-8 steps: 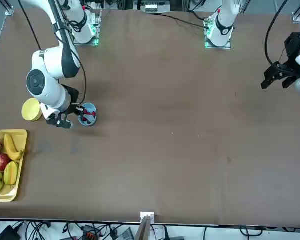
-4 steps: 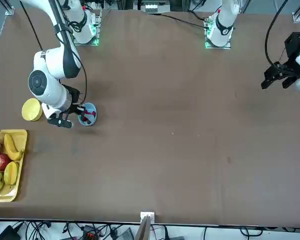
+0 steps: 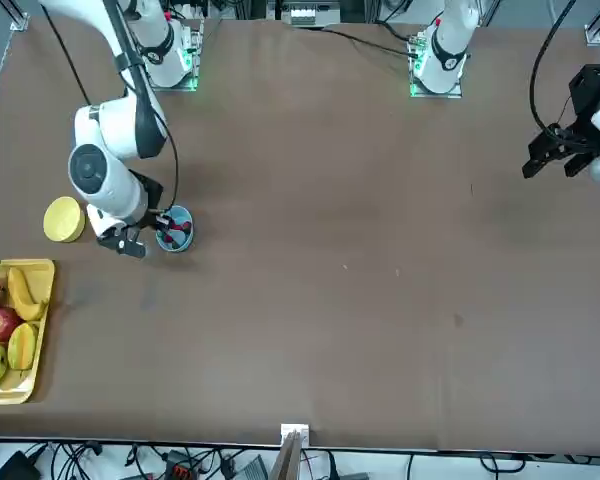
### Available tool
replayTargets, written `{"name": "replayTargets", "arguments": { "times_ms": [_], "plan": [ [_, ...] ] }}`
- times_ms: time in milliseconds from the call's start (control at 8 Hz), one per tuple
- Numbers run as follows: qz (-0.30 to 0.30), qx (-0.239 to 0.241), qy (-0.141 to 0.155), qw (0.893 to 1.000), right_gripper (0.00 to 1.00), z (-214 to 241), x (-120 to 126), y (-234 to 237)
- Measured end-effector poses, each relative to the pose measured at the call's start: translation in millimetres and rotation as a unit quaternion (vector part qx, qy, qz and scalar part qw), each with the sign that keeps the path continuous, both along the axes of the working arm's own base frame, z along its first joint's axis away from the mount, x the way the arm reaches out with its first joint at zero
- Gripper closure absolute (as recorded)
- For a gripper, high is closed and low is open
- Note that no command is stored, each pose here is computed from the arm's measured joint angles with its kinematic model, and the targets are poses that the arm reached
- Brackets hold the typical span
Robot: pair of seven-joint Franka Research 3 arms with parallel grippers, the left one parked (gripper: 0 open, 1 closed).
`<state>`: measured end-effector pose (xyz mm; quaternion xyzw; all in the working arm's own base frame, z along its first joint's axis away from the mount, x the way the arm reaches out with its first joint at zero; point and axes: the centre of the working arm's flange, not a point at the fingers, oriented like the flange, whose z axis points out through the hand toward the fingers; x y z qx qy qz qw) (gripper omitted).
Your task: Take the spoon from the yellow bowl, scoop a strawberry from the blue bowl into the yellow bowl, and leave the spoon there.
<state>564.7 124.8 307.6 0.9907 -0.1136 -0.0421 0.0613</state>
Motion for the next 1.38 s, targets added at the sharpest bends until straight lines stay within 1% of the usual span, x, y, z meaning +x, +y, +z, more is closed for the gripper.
{"name": "replayTargets", "arguments": {
  "times_ms": [250, 375, 625, 875, 1250, 1375],
  "plan": [
    [0.008, -0.012, -0.001, 1.0, 0.89, 0, -1, 9],
    [0.015, -0.023, 0.007, 1.0, 0.89, 1, -3, 14],
    [0.02, -0.062, 0.026, 0.998, 0.89, 1, -2, 33],
    [0.019, -0.101, 0.035, 0.994, 0.89, -5, 1, 61],
    [0.021, -0.117, 0.047, 0.992, 0.89, -8, 5, 69],
    [0.02, -0.122, 0.055, 0.991, 0.89, -9, 6, 70]
  ]
}}
